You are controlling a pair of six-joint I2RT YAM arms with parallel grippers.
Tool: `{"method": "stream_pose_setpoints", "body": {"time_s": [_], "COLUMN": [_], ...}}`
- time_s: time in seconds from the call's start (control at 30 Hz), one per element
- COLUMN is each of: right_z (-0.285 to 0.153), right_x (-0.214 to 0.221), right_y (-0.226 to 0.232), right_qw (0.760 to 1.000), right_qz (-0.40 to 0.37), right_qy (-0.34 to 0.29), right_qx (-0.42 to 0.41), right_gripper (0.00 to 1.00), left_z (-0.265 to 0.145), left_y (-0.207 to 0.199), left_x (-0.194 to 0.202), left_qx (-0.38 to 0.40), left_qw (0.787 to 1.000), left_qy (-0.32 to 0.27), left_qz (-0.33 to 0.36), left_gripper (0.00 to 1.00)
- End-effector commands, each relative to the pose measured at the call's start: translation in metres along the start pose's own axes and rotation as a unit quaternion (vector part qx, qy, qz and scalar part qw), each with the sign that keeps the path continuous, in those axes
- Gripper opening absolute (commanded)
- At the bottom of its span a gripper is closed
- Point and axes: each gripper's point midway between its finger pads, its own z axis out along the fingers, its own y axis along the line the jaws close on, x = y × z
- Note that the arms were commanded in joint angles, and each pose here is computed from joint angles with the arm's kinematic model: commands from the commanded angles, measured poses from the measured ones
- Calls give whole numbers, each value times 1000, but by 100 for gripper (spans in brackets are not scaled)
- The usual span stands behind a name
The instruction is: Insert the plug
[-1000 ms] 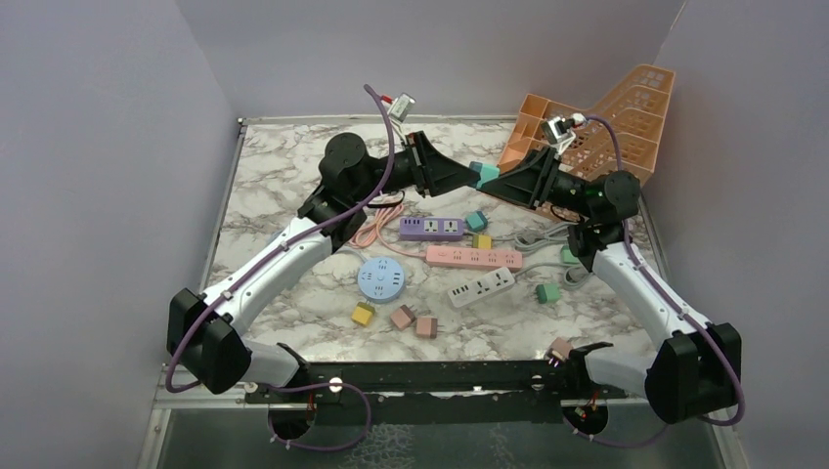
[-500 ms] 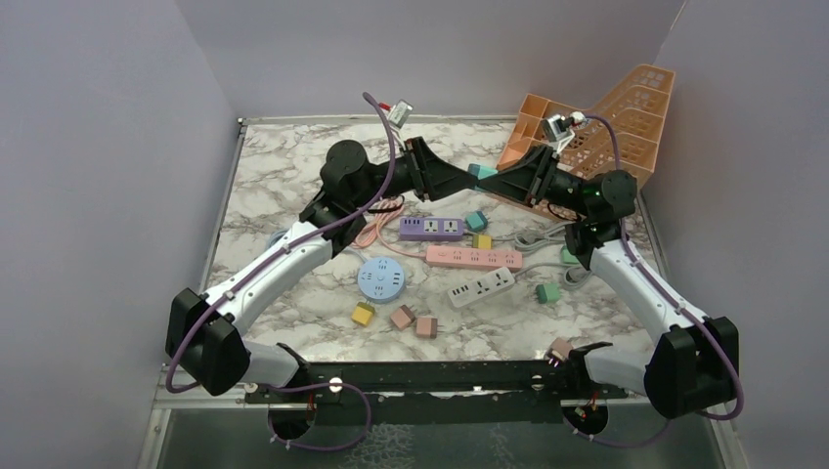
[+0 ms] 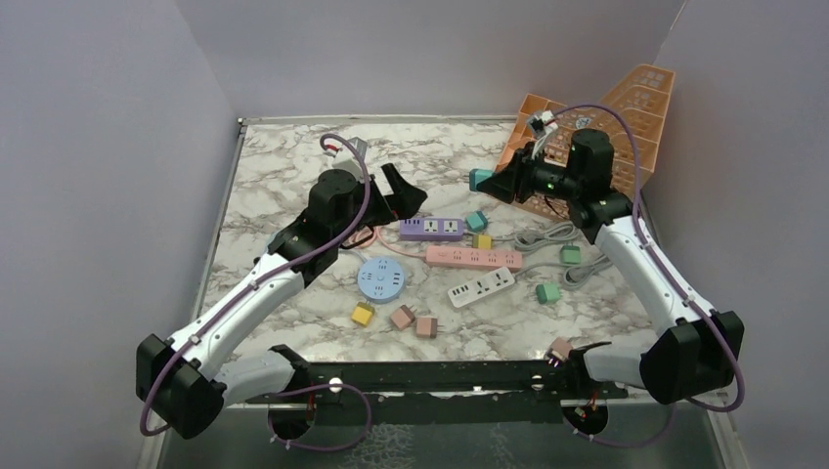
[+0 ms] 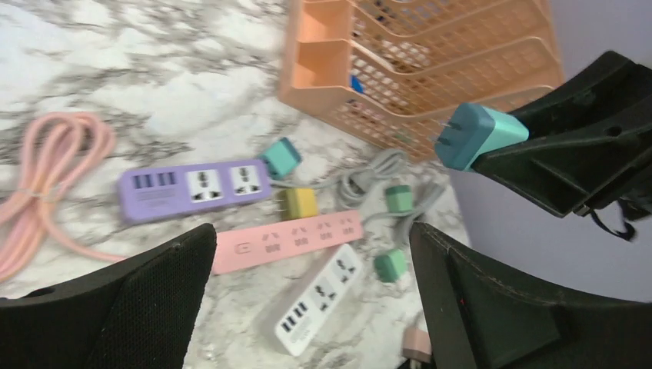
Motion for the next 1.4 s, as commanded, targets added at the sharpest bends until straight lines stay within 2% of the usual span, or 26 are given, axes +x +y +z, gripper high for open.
{"method": "stream_pose_setpoints", "body": {"time_s": [0.0, 0.2, 0.33, 0.57, 0.97, 1.07, 1.37], "right_z": [-15, -14, -6, 2, 20, 27, 47], "right_x": [58, 64, 86, 136, 178, 185, 196], "right_y": [-51, -43, -43, -51, -72, -74, -63], "right_qw": [981, 967, 943, 866, 751, 741, 743], "right_qz": [-107, -174, -221, -294, -344, -350, -355], "right_qy": [133, 181, 240, 396, 551, 562, 562], "right_qx": [86, 53, 63, 85, 117, 112, 73], "right_gripper": [1, 1, 1, 1, 1, 1, 1], "left_z": [-27, -65, -85, -110, -120, -118, -116], "left_y": [53, 11, -6, -37, -34, -36, -34], "left_x": [-10, -69, -99, -141, -160, -161, -168], "left_qx": [-131, -91, -89, -93, -137, -135, -152], "left_qw": [989, 979, 965, 950, 939, 938, 932], "left_qy": [-29, -110, -148, -171, -177, -174, -177], "left_qz": [64, 148, 197, 245, 263, 268, 279], "left_gripper": [99, 99, 99, 99, 99, 99, 99]}}
